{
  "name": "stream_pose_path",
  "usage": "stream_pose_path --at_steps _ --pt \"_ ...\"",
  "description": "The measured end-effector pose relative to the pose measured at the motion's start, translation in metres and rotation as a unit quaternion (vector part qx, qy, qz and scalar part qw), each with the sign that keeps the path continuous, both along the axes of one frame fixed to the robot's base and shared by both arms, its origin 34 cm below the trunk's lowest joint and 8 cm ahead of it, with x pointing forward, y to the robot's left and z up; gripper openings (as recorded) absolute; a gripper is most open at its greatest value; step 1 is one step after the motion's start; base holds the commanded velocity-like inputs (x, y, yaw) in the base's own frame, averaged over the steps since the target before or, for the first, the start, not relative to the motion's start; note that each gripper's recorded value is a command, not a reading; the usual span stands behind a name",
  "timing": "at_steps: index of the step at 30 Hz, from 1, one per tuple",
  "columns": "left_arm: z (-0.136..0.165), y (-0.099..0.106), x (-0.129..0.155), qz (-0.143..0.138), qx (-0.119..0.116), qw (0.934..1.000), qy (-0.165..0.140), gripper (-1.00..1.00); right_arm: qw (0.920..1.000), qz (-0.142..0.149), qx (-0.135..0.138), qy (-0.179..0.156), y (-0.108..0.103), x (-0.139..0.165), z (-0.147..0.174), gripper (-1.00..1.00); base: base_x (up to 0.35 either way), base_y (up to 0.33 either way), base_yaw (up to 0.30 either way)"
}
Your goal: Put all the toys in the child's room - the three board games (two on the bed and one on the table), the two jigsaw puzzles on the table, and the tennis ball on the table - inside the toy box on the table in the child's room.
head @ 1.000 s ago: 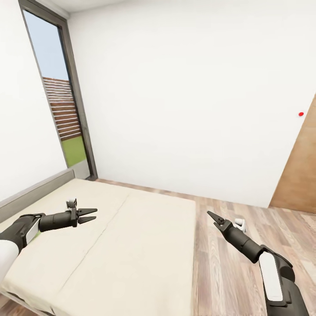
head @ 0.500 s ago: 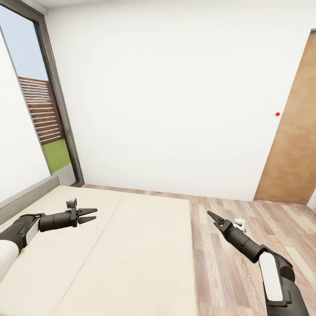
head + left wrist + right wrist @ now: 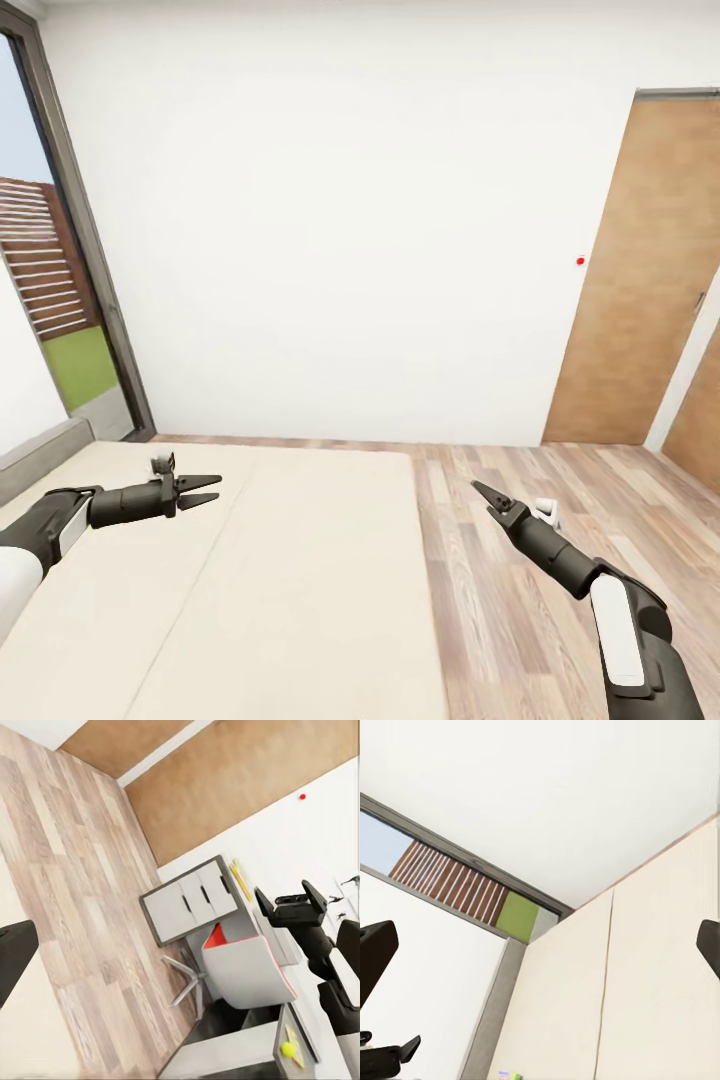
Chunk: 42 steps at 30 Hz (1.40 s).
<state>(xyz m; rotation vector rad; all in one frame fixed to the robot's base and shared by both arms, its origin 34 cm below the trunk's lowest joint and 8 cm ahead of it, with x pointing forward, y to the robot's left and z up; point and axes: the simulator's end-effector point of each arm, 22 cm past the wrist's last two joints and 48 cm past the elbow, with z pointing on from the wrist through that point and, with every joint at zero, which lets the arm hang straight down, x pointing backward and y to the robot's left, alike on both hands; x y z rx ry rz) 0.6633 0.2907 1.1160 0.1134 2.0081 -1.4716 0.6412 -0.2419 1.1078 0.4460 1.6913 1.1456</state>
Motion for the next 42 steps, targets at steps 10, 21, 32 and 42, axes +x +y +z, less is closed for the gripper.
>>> stream_pose_path --at_steps 10,21,32,42 --pt "0.0008 0.0 -0.0002 0.0 0.0 1.0 -0.001 1.0 1.0 0.0 0.0 -0.001 0.0001 -0.0001 0.0008 1.0 -0.016 0.121 -0.043" --pt "0.0009 0.0001 -0.0003 0.0 0.0 1.0 -0.001 1.0 1.0 0.0 0.0 -0.001 0.0001 -0.0001 0.0009 1.0 -0.001 0.095 -0.003" --pt "0.0009 0.0001 -0.0003 0.0 0.0 1.0 -0.001 1.0 1.0 0.0 0.0 -0.001 0.0001 -0.0001 0.0009 1.0 0.0 0.149 0.0" --pt "0.0009 0.0001 -0.0003 0.0 0.0 1.0 -0.001 1.0 1.0 0.0 0.0 -0.001 0.0001 -0.0001 0.001 1.0 0.0 0.116 0.0"
